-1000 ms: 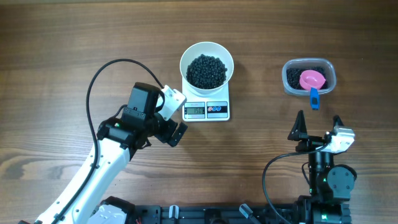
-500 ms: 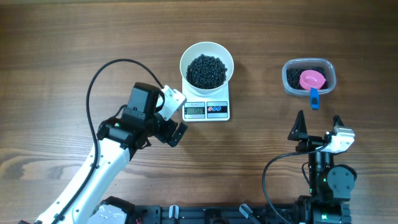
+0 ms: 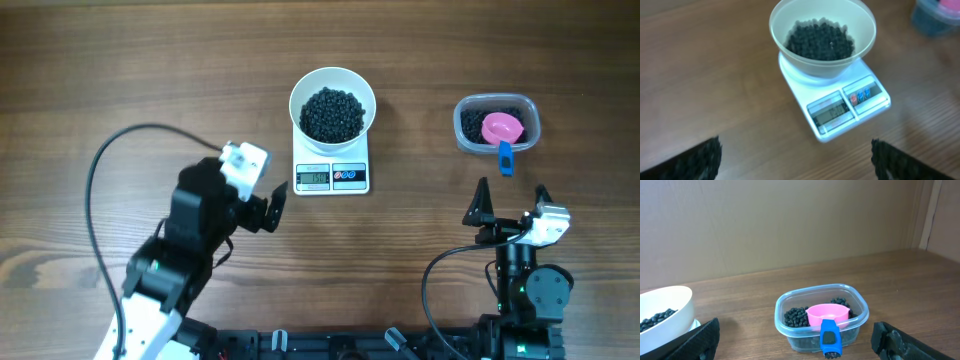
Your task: Scoop item into bowl and weigh 150g on scale
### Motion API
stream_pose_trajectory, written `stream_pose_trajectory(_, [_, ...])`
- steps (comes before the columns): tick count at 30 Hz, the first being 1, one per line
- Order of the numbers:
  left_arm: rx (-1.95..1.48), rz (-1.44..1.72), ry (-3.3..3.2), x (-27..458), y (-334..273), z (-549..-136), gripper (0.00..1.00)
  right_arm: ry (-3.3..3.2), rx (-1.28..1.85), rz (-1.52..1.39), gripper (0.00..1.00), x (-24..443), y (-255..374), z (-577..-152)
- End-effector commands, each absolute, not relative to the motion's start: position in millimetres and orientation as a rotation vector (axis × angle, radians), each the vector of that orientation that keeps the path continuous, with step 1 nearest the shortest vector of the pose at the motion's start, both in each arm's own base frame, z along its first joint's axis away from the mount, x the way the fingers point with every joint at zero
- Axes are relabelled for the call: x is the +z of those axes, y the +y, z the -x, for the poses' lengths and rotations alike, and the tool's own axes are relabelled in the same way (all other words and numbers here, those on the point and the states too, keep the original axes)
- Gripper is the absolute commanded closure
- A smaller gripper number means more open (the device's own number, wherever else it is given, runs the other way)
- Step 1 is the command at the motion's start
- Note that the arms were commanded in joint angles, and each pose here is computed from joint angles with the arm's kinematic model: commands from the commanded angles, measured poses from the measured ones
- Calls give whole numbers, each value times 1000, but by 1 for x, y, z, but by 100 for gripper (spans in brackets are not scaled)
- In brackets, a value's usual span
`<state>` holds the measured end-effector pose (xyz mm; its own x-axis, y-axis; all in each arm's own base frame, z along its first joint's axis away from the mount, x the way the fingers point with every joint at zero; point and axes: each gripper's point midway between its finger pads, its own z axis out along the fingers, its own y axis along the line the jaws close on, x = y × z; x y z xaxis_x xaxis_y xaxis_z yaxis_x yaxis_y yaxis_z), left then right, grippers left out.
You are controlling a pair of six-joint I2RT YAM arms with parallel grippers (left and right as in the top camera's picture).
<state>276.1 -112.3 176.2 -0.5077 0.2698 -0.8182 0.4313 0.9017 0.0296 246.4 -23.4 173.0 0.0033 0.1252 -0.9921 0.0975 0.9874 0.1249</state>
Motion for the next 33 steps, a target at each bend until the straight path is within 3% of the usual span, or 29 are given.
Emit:
stream_pose_trajectory(1, [-177,-356,1987,178,-85,-275,0,1555,10,-159,0,177,-23,-246])
stream_pose_trajectory(21, [-190,-103,1534,194,-37,-240,0,1555,10,-159,0,177,-23,-246])
stream_pose_trajectory(33, [-204,-79,1637,159,-35,-243,0,1555,10,-159,0,177,-23,-246])
